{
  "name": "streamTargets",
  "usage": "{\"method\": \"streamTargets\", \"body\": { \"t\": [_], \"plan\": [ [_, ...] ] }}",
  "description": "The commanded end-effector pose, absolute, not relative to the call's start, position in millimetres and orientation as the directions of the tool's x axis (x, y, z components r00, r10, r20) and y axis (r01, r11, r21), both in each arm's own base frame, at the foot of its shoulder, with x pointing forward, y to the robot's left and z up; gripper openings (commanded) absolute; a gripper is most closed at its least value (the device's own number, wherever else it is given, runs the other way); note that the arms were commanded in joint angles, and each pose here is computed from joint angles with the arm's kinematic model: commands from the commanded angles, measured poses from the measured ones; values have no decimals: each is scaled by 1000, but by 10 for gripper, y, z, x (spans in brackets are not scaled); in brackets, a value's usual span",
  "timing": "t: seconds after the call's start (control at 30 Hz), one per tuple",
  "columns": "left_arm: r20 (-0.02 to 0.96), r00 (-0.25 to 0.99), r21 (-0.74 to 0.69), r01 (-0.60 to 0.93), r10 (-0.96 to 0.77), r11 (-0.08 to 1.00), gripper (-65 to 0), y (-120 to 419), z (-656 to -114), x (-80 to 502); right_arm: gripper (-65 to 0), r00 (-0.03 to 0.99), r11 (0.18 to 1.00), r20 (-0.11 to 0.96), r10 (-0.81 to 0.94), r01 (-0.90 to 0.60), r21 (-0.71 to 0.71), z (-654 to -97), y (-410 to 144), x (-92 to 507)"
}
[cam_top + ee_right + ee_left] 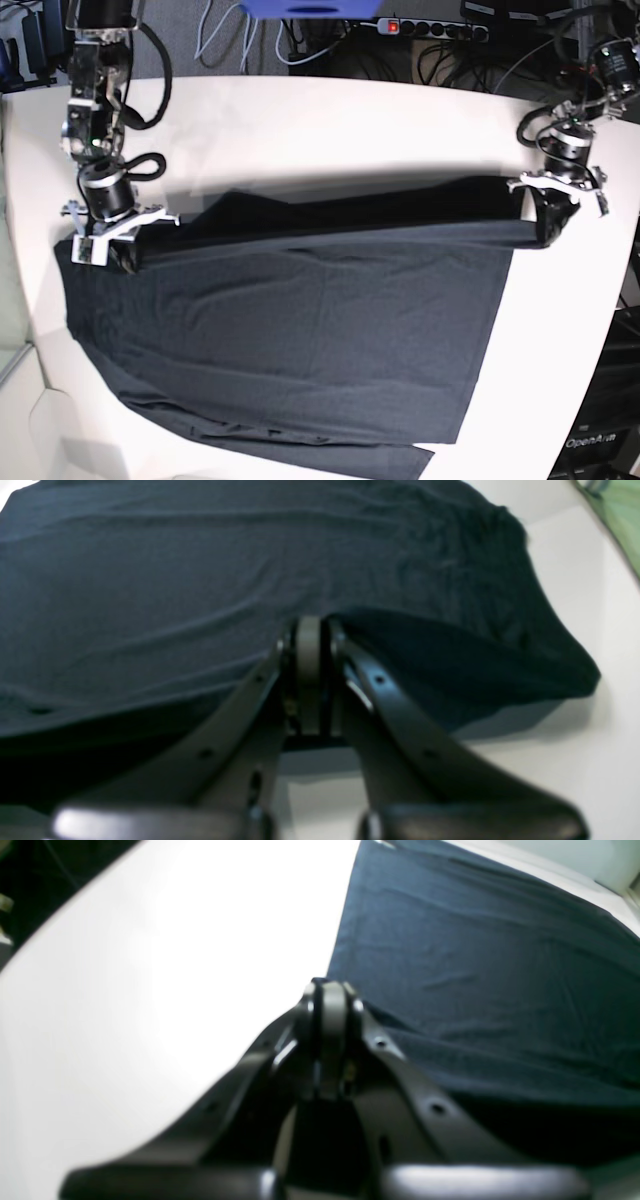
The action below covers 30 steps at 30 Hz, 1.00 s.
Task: Fold the T-shirt properly
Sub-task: 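Lift the gripped shirt edge up with both grippers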
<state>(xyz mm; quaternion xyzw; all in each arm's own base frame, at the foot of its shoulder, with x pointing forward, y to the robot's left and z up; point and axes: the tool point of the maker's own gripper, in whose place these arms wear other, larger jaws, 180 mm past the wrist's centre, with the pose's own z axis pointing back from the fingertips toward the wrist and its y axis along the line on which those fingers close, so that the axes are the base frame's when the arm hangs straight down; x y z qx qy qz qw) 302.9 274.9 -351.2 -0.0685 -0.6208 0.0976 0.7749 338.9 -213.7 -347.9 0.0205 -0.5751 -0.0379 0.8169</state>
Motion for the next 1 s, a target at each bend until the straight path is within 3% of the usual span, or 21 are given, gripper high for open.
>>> {"method": "streamTargets", "body": {
  "t": [0.0,0.3,0.7,0.97],
  "plan": [
    [965,158,-202,-58,209,978,-650,2853,-3345,3100,-646,274,998,960,-65,20,61,-3283,-2151,3507],
    [963,169,-202,-59,209,978,-650,2851,-3369,3083,-644,233,999,972,-34,2,34,-3103,-2186,3684],
    [962,179,-201,-57,208,978,-650,2840,-3396,3061,-644,285,998,957,-54,39,45,-3320,-2349,3891],
    [945,270,-170,-78,185,982,-650,2935,-3583,3054,-644,290,999,956,-43,20,39,-3323,-2303,3965]
  ]
}}
